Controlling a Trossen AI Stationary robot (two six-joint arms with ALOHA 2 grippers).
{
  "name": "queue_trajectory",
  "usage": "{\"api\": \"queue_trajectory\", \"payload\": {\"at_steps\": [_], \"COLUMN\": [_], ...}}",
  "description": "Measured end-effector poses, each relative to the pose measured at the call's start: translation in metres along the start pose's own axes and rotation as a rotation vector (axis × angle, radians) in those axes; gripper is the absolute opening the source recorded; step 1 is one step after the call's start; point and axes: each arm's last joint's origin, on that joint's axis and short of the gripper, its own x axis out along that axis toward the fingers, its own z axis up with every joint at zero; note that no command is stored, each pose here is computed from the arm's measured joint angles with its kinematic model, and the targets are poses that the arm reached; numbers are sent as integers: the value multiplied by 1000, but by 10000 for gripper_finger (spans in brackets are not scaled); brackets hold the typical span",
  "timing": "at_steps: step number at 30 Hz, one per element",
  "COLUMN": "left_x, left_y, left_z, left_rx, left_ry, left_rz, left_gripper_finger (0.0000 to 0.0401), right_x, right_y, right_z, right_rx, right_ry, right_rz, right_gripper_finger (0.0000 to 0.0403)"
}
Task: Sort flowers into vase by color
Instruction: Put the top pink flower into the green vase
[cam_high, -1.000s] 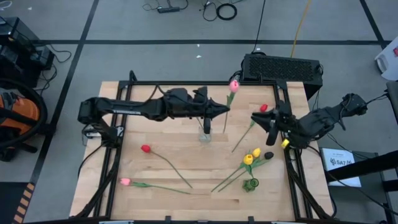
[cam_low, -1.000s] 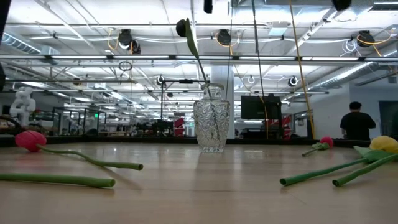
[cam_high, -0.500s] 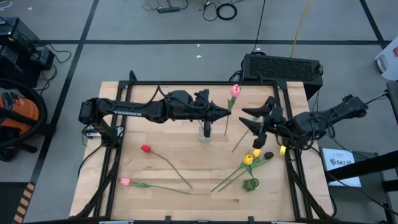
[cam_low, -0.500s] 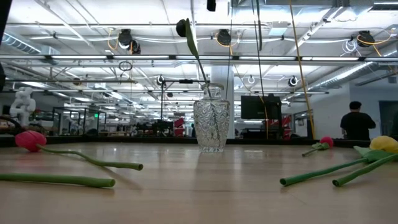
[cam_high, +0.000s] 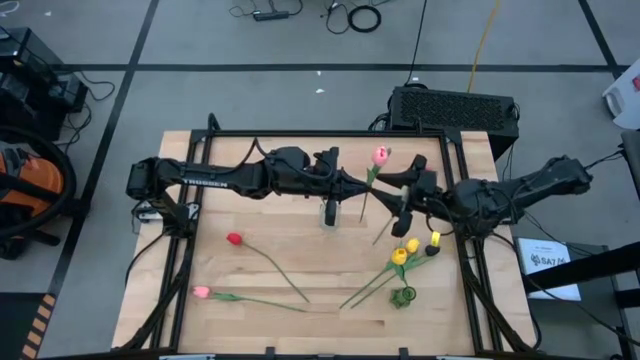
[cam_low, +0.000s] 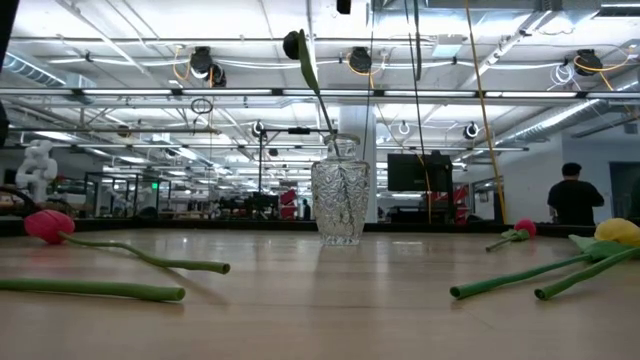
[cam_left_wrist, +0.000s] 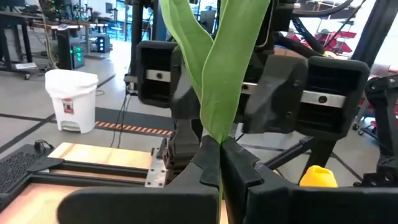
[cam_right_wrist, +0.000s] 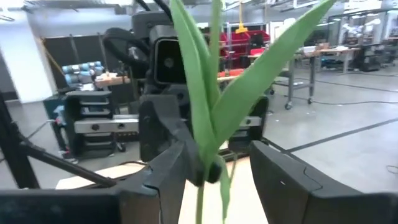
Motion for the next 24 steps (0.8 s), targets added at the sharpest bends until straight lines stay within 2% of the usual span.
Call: {"api": "queue_trajectory", "payload": {"at_steps": [8, 11, 17, 24], "left_x": [0, 0, 0, 0], "left_y": [0, 0, 0, 0], "left_z": [-2, -3, -4, -3], "left_rx": [-2, -8, -12, -13], "left_ry": [18, 31, 35, 31], "left_rz": [-6, -5, -6, -6], "left_gripper_finger": [0, 0, 22, 54], "right_x": [14, 17, 22, 21], "right_y": [0, 1, 3, 3], "right_z": [5, 8, 4, 4], "right_rx": [1, -11, -38, -37], "right_ry": [-12, -11, 8, 8], "right_rz": [-17, -18, -22, -22], "right_gripper_finger": [159, 127, 20, 6]}}
